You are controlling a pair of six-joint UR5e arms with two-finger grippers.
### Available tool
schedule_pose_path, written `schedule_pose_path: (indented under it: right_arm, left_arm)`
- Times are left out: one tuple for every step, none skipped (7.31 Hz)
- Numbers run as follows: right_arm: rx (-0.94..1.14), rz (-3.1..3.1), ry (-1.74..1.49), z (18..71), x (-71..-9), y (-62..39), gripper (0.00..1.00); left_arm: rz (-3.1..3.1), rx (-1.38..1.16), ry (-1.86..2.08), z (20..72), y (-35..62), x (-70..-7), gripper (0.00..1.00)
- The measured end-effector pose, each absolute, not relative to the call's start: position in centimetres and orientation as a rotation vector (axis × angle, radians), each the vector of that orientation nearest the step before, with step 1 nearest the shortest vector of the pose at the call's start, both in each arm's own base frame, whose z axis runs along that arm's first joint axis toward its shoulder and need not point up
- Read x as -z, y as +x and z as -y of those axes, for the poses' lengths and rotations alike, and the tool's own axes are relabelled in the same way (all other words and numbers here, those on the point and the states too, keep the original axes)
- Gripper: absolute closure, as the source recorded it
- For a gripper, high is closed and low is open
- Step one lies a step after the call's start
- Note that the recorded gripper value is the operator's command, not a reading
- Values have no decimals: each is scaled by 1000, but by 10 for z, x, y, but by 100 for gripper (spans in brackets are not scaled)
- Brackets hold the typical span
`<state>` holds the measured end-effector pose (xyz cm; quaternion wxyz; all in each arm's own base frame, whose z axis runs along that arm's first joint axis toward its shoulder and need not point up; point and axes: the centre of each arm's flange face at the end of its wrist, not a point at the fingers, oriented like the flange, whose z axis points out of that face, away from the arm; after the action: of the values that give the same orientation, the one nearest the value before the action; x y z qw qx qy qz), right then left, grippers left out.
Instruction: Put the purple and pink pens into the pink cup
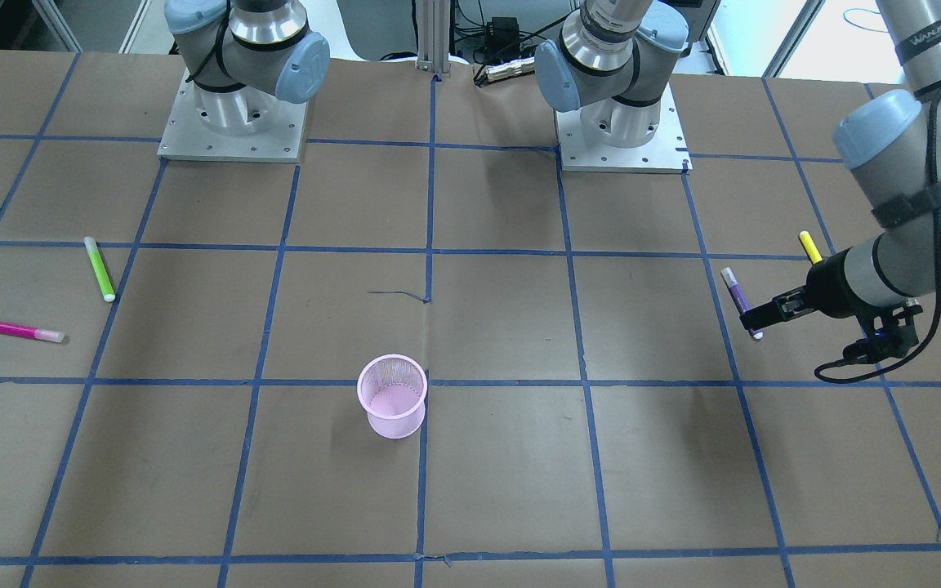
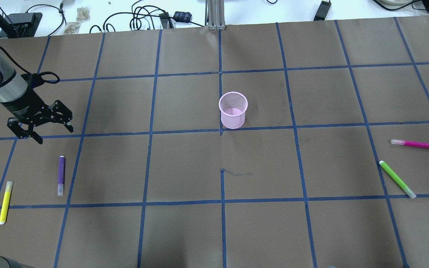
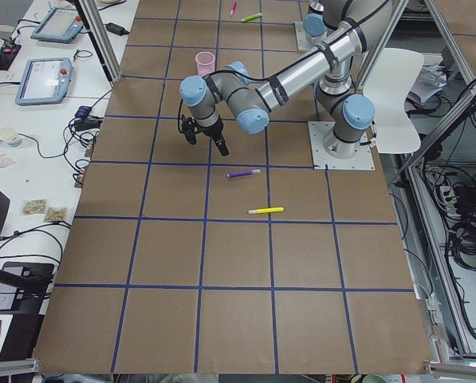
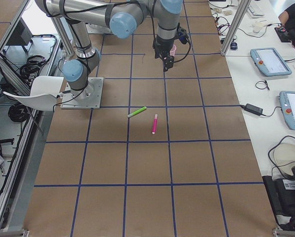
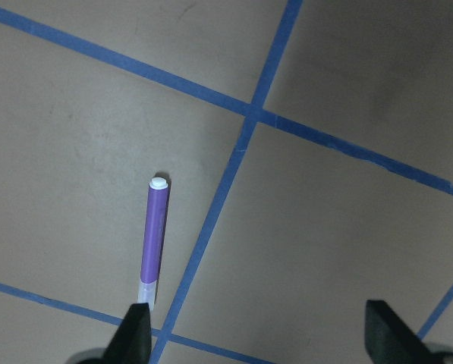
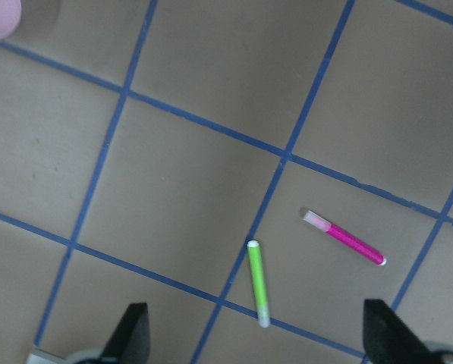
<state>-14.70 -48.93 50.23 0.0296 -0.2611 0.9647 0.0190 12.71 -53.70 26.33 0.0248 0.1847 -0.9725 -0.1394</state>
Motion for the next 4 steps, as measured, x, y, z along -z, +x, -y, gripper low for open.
schedule_pose_path:
  right_arm:
    - [-59,-2897,-965,470,-479,-199,0]
    - [-48,-2829,-1104,454,-452,-242,0]
    - [-27,-2738,-1290,444,-422,-277,0]
    - [24,-2596,-1514,438,-390,-306,0]
  left_arm:
    - [3009,481,577,535,134,-244,0]
    - [3010,511,584,536,139,-229,0]
    - [3024,530,595,537,146,-218,0]
    - [3033,561,614,532,153,-207,0]
